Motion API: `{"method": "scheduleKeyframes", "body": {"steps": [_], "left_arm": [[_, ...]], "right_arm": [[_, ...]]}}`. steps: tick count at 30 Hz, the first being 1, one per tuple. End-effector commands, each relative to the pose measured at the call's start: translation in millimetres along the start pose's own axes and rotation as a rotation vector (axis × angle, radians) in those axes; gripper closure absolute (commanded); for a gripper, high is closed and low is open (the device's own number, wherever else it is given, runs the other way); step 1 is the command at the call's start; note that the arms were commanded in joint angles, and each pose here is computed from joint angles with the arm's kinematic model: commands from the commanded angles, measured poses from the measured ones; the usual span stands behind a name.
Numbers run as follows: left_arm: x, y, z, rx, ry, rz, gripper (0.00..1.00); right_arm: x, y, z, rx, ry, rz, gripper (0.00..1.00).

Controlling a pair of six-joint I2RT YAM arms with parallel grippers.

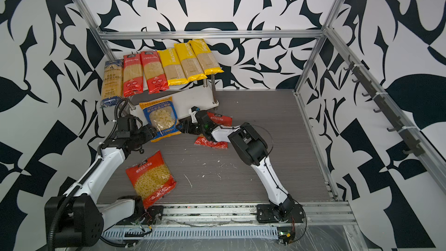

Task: Arrange pasta packages on shelves
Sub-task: Place the pasta bag on the shelf, then move the pasta bag to the shelf.

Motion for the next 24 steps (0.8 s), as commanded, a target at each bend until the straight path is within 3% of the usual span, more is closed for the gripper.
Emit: {"method": "scheduleKeyframes", "body": {"steps": [1,9,12,15,24], "left_arm": [[6,-8,-5,0.005,0.039,0.012,0.23],[15,-29,-14,0.008,0.079,0.019,0.27],[14,-28,-12,-0.005,0.081,0.011,0.30],[14,-25,-11,-0.016,0.083,0.008,0.32],[7,3,5,-0.071,0.072,0.002,0.32]], "right_arm": [[28,-4,3,0.020,0.064,0.100,0.25],[52,-7,6,-0.007,0.079,0.181,0.52],[62,-3,12,-0.025,0.088,0.204,0.72],[74,2,18,-0.044,0.092,0.233,0.86],[106,7,42,-0.106,0.053,0.323,1.00]]}}
Point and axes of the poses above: each gripper's point midway between its finger pads, its own y axis back along the fingers, its own x axis along the line the jaws close on, z = x × y, the point moved 10 cm from there along y, back along the fingers, and after that the axes turned 4 degrees about -y, right-handed, at the moved point
